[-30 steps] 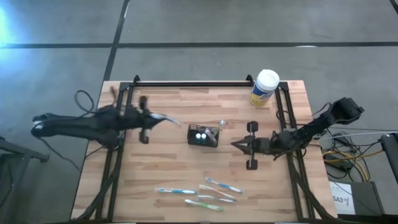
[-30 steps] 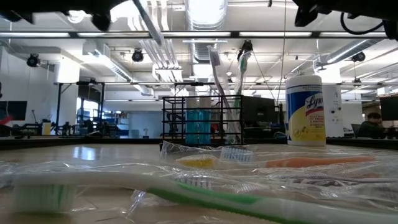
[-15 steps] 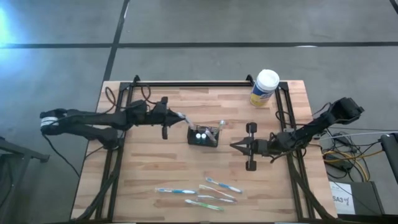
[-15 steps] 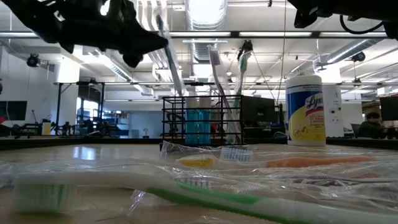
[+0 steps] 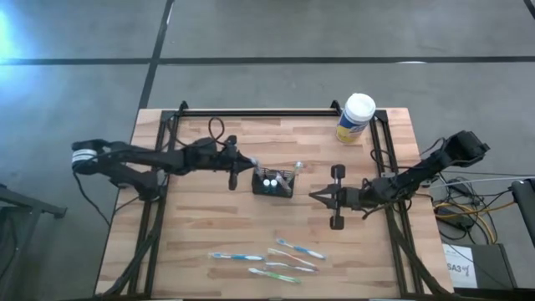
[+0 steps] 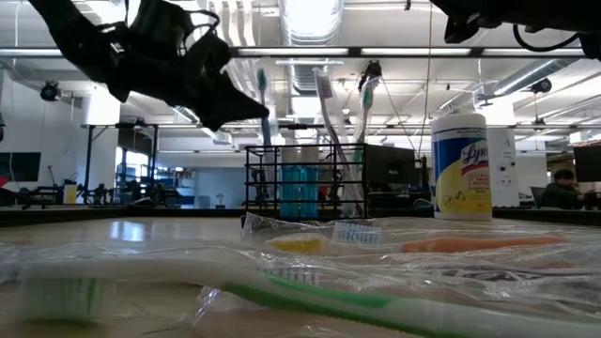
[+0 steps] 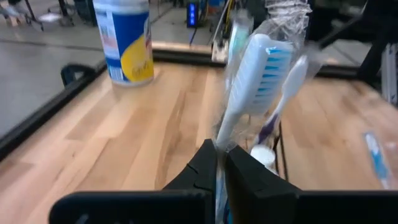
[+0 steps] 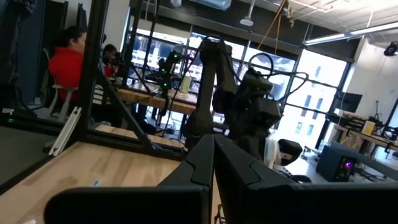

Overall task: Pick & Place toothbrushing station
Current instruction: Put the top left blue toothbrush into the wire organizer, then put the top blue toothbrush into the wire organizer

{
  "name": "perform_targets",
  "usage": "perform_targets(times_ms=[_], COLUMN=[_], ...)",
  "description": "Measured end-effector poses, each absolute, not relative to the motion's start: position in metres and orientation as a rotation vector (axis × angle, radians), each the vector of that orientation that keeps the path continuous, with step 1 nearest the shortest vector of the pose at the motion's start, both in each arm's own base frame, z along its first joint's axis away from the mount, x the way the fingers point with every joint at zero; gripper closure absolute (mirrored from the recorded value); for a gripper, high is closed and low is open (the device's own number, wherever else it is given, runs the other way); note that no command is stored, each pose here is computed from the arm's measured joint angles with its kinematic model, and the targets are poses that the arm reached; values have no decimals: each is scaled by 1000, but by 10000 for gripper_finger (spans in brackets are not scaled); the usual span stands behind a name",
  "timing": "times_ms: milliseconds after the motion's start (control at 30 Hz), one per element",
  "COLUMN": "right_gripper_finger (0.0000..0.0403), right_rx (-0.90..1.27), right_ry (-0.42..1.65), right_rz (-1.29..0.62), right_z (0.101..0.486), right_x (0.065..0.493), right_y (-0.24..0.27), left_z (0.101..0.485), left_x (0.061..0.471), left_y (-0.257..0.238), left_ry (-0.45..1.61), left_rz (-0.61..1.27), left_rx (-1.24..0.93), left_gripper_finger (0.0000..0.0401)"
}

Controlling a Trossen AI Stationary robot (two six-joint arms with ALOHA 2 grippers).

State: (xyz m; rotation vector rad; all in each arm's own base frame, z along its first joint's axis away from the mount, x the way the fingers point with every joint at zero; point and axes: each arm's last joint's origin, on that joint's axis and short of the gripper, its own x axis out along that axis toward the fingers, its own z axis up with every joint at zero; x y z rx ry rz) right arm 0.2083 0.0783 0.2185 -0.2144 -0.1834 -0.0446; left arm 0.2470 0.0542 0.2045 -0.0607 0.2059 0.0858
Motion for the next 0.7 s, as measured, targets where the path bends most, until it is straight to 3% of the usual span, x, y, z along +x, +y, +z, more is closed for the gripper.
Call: perform_targets(times_ms=[367,700], right_gripper_finger=[394,394], right_rx=[-220,-219], right_ry=[-171,-171], right_rz=[-46,-46], right_z=[217,217], right_x=[208,209], right_y=[78,78], left_z=[194,197], left_x=[252,250], left_y=[55,53], left_ry=[242,232], left_rz=[66,38], left_rx=[-70,-108], left_gripper_finger=[332,205])
